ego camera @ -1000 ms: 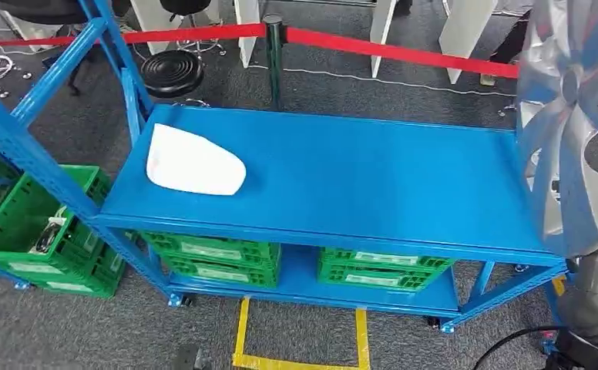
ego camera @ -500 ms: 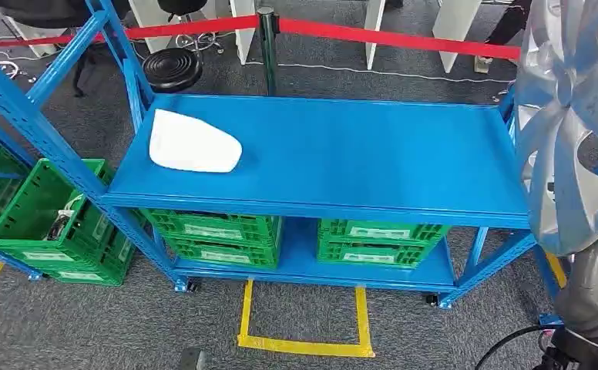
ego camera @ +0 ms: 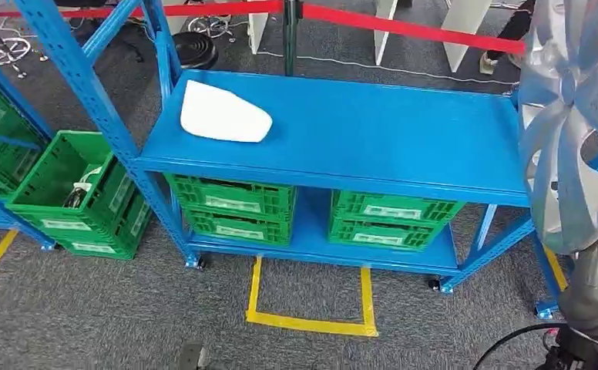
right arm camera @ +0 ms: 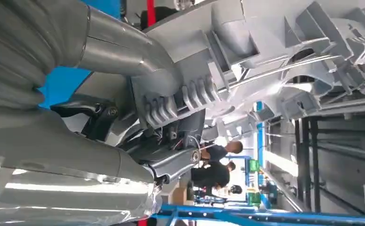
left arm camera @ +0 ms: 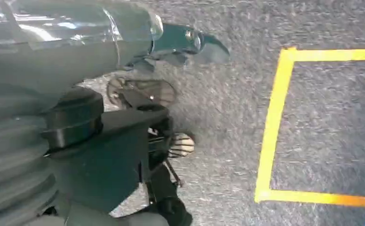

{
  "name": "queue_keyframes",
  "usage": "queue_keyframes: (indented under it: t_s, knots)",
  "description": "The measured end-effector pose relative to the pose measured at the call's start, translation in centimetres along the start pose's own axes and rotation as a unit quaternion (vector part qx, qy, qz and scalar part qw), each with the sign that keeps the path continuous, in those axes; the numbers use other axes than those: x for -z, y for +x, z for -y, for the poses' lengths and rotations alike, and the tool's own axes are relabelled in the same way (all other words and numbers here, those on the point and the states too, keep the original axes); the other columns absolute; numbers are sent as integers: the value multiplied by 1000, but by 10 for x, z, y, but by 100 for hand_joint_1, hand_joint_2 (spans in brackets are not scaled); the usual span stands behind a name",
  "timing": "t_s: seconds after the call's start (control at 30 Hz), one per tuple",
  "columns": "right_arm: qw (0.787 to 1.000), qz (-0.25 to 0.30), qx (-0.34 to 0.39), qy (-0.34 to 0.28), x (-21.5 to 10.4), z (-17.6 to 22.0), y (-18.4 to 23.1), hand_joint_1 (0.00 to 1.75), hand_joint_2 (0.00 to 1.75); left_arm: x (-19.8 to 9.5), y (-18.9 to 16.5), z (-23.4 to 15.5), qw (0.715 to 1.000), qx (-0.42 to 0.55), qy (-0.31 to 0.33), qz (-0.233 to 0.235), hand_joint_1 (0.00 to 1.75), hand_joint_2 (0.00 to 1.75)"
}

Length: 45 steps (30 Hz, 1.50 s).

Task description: Take the parts from the cabinet and place them on the table.

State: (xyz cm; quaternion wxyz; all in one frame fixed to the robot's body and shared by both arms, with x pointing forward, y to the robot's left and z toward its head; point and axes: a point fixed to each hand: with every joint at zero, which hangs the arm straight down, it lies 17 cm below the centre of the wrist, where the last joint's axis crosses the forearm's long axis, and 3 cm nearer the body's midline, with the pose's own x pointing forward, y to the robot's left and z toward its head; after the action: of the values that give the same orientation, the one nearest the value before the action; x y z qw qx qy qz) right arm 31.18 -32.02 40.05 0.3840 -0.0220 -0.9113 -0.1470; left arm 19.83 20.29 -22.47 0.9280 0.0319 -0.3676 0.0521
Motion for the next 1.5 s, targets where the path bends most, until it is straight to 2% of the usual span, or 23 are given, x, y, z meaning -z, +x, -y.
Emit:
queue_keyframes:
  t_s: [0.83, 1.23, 1.5]
  knots:
    - [1000, -9, 7, -2, 6, 4, -5, 171, 175, 1, -3, 2, 1000, 12, 2, -14, 0, 175]
    - [1000, 12, -3, 9, 9, -4, 2, 171, 175, 1, -6, 2, 1000, 22, 4, -20, 0, 175]
    - [1000, 5, 0, 10, 9, -7, -3, 171, 175, 2, -6, 1, 999, 28, 7, -23, 0, 175]
